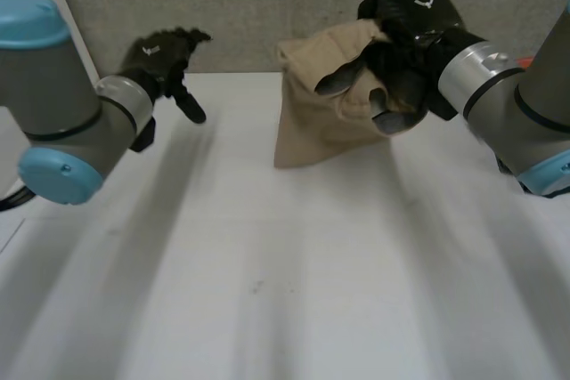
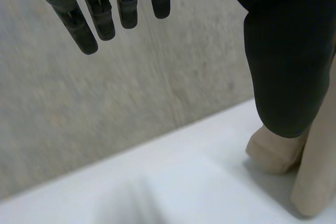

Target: Fold the laundry.

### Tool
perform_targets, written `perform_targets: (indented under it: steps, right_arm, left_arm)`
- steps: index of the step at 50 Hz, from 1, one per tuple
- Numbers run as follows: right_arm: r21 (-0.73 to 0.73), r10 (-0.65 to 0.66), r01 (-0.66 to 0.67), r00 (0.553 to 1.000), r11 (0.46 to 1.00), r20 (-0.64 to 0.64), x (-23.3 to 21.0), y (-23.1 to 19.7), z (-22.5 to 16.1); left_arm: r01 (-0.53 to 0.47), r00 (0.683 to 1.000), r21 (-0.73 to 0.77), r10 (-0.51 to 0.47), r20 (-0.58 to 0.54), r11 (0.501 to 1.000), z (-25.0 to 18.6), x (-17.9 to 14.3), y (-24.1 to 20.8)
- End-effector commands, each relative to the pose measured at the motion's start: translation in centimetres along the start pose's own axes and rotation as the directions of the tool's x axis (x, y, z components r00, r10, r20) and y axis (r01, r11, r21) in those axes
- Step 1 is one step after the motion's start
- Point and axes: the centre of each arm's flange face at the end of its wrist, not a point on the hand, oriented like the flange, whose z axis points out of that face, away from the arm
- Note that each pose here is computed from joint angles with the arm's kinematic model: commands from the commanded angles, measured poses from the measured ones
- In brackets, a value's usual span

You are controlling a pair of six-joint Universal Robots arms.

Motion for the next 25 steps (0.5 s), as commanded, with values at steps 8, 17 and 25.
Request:
perform_targets:
  steps: [8,17,25]
  right_arm:
    - [-0.035,0.169,-0.165,0.975,0.986,0.143,-3.5,0.8,-1.9]
    - [-0.017,0.218,-0.217,0.969,0.976,0.119,-1.9,1.0,-2.0]
    - [-0.051,0.191,-0.185,0.969,0.981,0.156,0.9,2.0,-1.6]
  left_arm:
    - [0.216,0.919,-0.307,-0.299,-0.256,0.927,0.3,6.0,7.6]
    - [0.324,0.902,-0.277,-0.383,-0.197,0.905,0.5,4.7,5.9]
    - [0.215,0.968,0.003,-0.213,-0.135,0.977,-1.5,-0.3,-3.2]
